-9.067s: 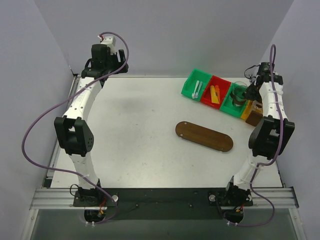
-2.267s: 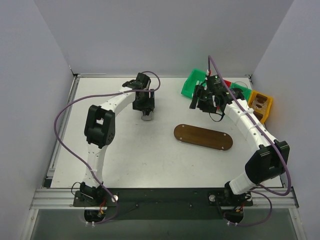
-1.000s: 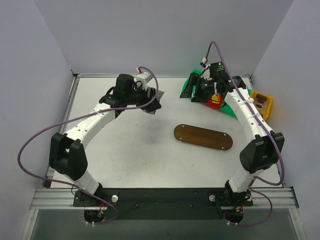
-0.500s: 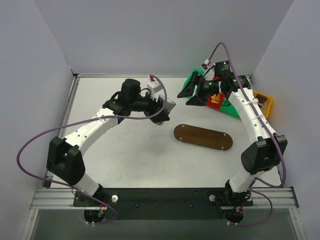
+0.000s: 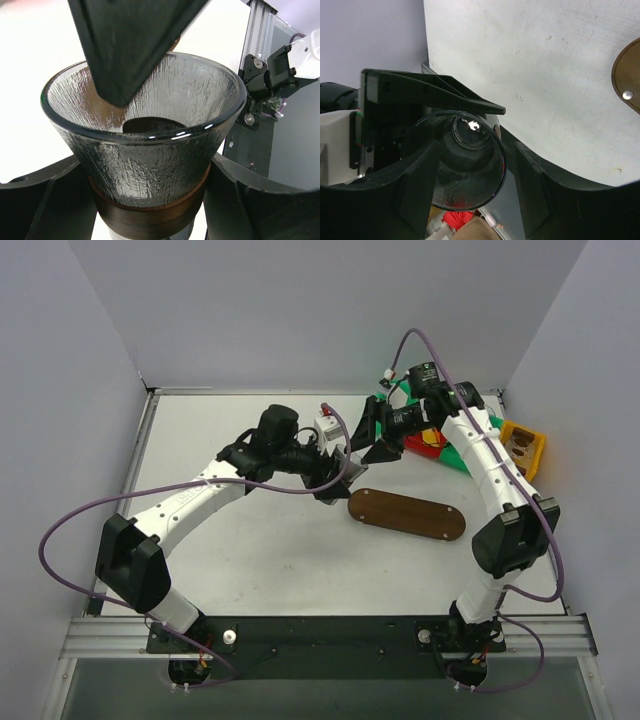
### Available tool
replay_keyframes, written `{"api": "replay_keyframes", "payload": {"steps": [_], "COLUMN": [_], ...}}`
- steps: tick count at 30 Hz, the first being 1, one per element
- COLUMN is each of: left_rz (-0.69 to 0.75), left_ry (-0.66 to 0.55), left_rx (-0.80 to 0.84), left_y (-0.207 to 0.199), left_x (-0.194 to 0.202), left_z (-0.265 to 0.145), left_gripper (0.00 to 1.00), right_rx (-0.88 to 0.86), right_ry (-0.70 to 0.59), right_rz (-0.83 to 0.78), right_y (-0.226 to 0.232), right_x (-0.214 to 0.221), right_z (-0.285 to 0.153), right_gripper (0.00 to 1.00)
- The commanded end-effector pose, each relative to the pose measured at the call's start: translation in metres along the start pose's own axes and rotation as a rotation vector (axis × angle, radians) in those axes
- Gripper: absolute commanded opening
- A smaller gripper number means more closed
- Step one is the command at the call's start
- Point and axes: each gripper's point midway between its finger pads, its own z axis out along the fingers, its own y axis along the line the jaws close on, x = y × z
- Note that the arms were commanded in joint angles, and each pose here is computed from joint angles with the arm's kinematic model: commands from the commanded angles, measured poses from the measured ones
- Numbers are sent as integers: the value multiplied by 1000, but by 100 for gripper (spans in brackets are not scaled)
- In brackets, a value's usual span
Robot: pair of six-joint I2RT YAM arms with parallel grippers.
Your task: Prepare toiletry sets of a toothbrush and toothpaste on the tray
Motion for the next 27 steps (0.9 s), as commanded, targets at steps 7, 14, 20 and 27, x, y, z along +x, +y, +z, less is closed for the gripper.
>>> {"api": "replay_keyframes", "payload": {"steps": [7,14,20,27], "left_rz": [165,188,192,125], "left_ry": [-124,-126,-131,-145], "left_rx": [-6,-14,-32,-130], "left_y": [-20,-26,-27,-12], "left_x": [-51,-57,-62,-70], "left_z": [-19,-16,-15,-22], "left_gripper": [0,0,3,65], "right_rx": [66,12,10,83], "right_ry": [216,284,274,124], "right_rz": [-50,-21,20,135], "right_y": [-9,0,3,-9], "right_x": [49,64,62,28], "right_z": [-2,5,3,-5], "right_gripper": [52,38,3,0]}}
